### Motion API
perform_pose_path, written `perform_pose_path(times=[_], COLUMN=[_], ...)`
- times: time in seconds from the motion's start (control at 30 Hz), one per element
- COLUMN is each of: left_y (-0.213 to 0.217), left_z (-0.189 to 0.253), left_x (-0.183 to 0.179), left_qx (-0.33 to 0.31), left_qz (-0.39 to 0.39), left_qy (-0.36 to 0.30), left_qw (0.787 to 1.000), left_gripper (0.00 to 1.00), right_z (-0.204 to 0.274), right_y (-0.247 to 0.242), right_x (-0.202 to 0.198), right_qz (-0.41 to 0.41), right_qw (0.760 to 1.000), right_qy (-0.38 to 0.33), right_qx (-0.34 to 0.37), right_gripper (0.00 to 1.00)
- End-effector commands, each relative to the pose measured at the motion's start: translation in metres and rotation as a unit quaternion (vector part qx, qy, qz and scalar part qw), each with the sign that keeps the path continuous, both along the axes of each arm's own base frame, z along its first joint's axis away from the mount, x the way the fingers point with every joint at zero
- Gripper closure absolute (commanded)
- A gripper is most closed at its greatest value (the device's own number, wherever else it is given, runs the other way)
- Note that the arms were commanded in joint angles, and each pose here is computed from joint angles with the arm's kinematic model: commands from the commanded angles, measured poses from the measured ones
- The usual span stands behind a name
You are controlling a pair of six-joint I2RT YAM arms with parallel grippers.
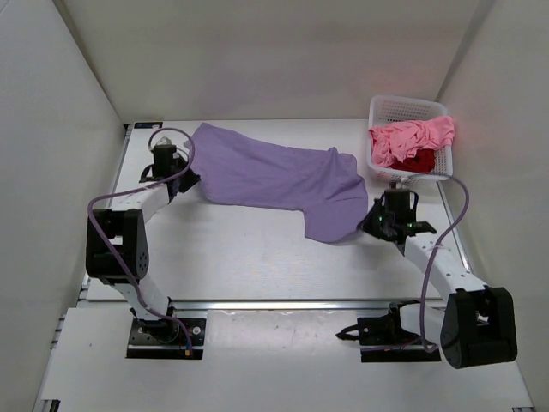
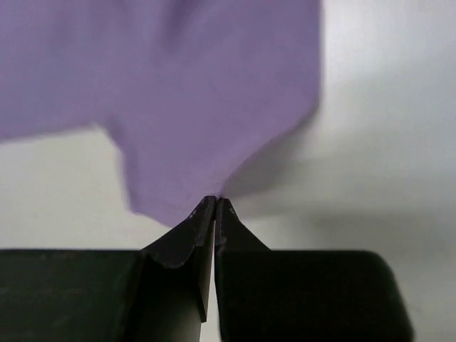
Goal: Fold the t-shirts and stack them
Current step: Flatten out the tshirt
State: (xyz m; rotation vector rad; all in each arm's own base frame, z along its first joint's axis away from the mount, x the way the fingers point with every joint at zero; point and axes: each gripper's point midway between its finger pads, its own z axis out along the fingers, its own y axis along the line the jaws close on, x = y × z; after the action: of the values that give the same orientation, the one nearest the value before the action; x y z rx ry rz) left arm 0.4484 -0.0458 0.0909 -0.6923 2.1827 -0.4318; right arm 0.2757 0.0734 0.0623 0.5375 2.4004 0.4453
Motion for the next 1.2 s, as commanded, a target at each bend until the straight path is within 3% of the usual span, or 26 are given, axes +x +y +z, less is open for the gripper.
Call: perform_pose_path(times=[0.0,0.13,0.17,0.23,0.27,0.3,0.4,0.5,0.63,0.77,0.9,0.97,1.03,1.13,1.17], left_y=[-0.012,0.002,0.014,0.023,0.029,0.038,0.042,0.043,0.05,0.049,0.056,0.056,0.053,0.048,0.051], left_z=[0.112,0.252,0.288,0.343,0.372,0.396,0.441,0.458,0.45,0.411,0.335,0.288,0.269,0.276,0.297], left_x=[0.021,0.022,0.018,0.004,-0.006,-0.017,-0.041,-0.045,-0.025,0.002,0.051,0.08,0.1,0.132,0.143], left_qx=[0.038,0.017,-0.005,-0.014,-0.012,-0.004,0.013,0.028,0.016,0.043,0.056,0.062,0.057,0.042,0.034], left_qz=[-0.031,-0.031,-0.028,-0.026,-0.023,-0.017,-0.011,-0.003,0.002,0.009,0.021,0.022,0.019,0.01,0.014], left_qy=[-0.114,-0.246,-0.277,-0.331,-0.356,-0.374,-0.408,-0.423,-0.406,-0.36,-0.282,-0.237,-0.219,-0.227,-0.248], left_qw=[0.992,0.969,0.961,0.943,0.934,0.927,0.913,0.906,0.914,0.932,0.958,0.969,0.974,0.973,0.968], left_gripper=[1.0,1.0,1.0,1.0,1.0,1.0,1.0,1.0,1.0,1.0,1.0,1.0,1.0,1.0,1.0], right_z=[0.135,0.305,0.325,0.416,0.423,0.47,0.534,0.592,0.622,0.551,0.472,0.448,0.416,0.433,0.44], right_y=[-0.002,-0.008,-0.006,0.001,0.009,0.013,0.037,0.045,0.054,0.023,0.008,-0.005,-0.01,-0.015,-0.019], right_x=[0.065,0.081,0.083,0.071,0.07,0.052,0.032,0.003,0.028,0.124,0.224,0.256,0.291,0.309,0.311], right_qz=[0.012,0.0,0.003,-0.004,0.003,-0.007,0.007,-0.016,-0.007,0.025,0.064,0.069,0.073,0.06,0.055], right_qw=[0.982,0.931,0.923,0.886,0.881,0.856,0.817,0.772,0.739,0.797,0.847,0.86,0.872,0.859,0.854], right_qy=[-0.176,-0.341,-0.355,-0.434,-0.433,-0.477,-0.536,-0.593,-0.628,-0.566,-0.497,-0.478,-0.457,-0.491,-0.501], right_qx=[-0.07,-0.133,-0.15,-0.162,-0.191,-0.199,-0.211,-0.23,-0.243,-0.209,-0.18,-0.166,-0.16,-0.133,-0.127], right_gripper=[1.0,1.0,1.0,1.0,1.0,1.0,1.0,1.0,1.0,1.0,1.0,1.0,1.0,0.99,1.0])
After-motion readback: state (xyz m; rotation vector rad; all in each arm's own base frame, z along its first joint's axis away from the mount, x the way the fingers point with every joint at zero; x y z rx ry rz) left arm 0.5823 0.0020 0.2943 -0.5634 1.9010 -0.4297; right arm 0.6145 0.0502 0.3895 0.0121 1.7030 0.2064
